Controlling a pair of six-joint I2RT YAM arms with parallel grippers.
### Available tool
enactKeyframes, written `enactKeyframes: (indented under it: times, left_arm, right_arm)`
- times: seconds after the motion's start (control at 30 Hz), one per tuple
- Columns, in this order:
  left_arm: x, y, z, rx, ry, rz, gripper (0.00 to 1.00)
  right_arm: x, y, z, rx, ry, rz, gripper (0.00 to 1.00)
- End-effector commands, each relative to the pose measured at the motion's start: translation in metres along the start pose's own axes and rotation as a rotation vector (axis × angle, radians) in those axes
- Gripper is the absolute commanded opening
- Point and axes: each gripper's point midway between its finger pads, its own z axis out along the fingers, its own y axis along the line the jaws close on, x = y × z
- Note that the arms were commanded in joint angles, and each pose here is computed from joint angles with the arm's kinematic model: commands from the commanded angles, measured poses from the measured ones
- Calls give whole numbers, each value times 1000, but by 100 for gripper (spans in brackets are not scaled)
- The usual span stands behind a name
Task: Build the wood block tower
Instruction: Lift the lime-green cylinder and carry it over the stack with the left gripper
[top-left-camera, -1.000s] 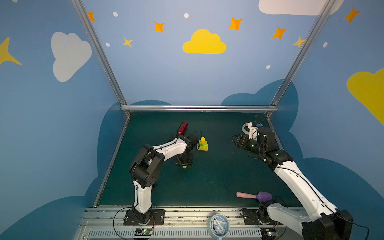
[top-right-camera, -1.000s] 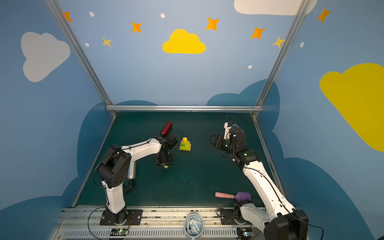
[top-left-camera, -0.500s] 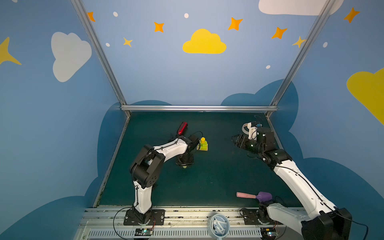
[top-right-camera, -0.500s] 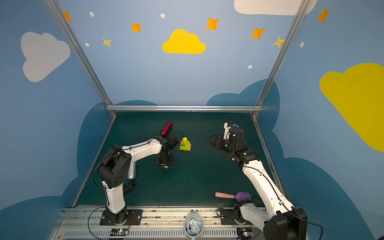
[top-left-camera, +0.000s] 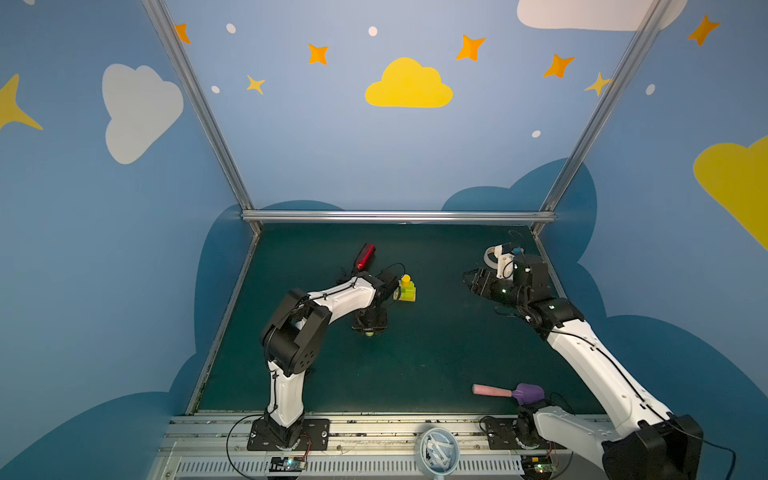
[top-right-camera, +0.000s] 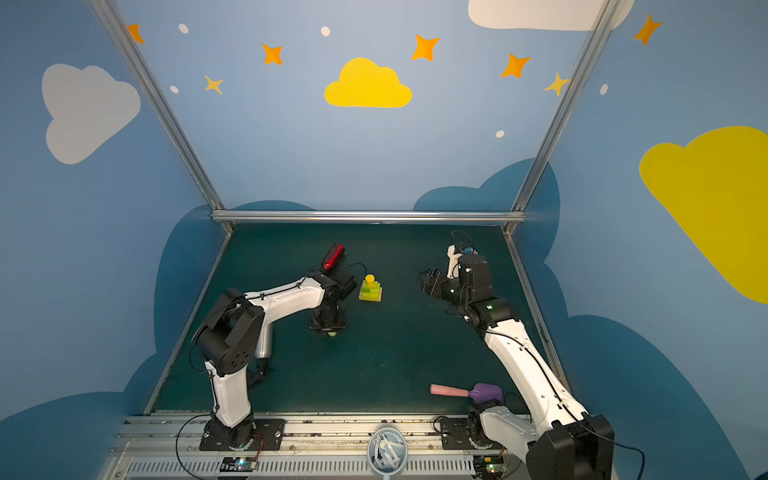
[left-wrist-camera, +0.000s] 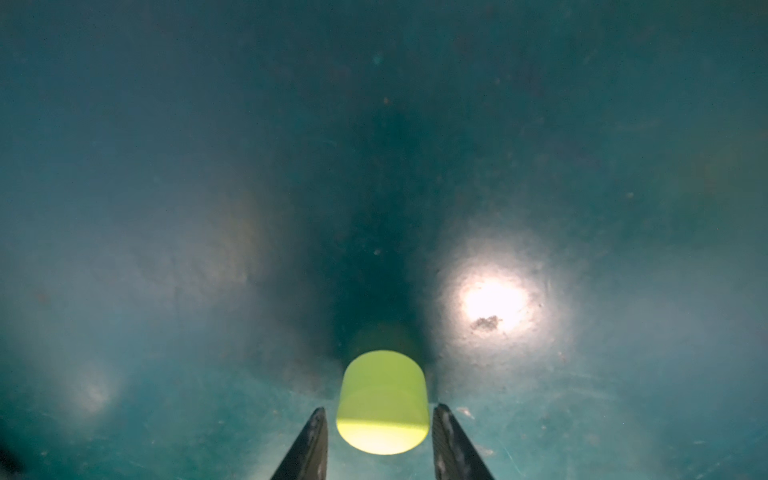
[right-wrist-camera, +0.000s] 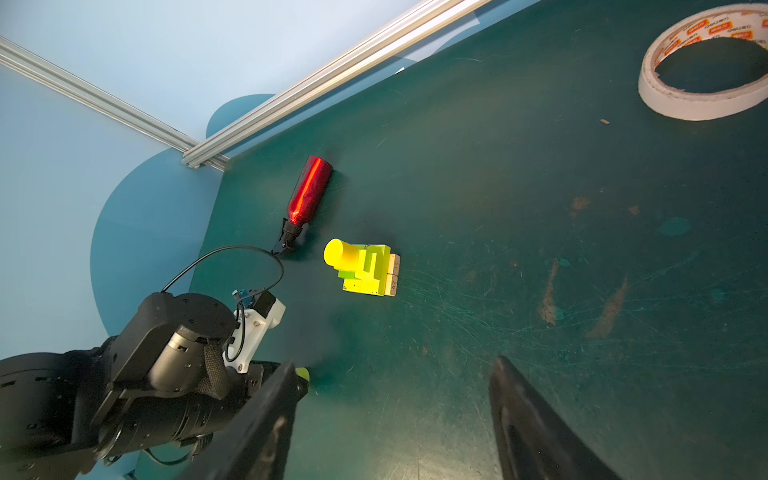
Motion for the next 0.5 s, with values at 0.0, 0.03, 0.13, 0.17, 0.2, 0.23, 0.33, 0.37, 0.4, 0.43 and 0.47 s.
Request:
enactKeyframes:
  times: [0.0,0.03,0.13,0.17,0.2,0.23,0.33,0.37,0.4,0.43,0.47]
  left_arm:
    - [-2,3,0,-31,-4,-12,41]
    - [-2,3,-1,-30,-5,-13,41]
    - [-3,3,-2,-30,-12,-14,42]
    - [-4,3,-2,-32,-14,-16,42]
    - [-4,4,-3,-32,-17,-17,43]
    - [-4,4,-3,-34,-19,-17,43]
    - [-4,4,-3,-34,-22,-19,43]
    - [-4,4,-3,-32,-22,-20,42]
    - [-4,3,-2,-31,-20,-19,42]
    - [-4,3,-2,-30,-20,-21,42]
    - [-4,3,-1,-27,-18,-22,41]
  right_arm:
    - [-1,0,1,-8,-2,4,71]
    - [0,0,2,-7,0,3,71]
    - [-1,1,2,-10,1,3,71]
    - [-1,0,2,-10,1,3,71]
    - [-1,0,2,-10,2,4,71]
    - [0,0,3,-10,4,4,71]
    - [0,1,3,-11,4,5,71]
    - [0,1,2,-12,5,4,71]
    - [0,0,2,-10,5,5,71]
    - [0,0,2,-11,5,5,71]
    - [0,0,2,-11,5,4,71]
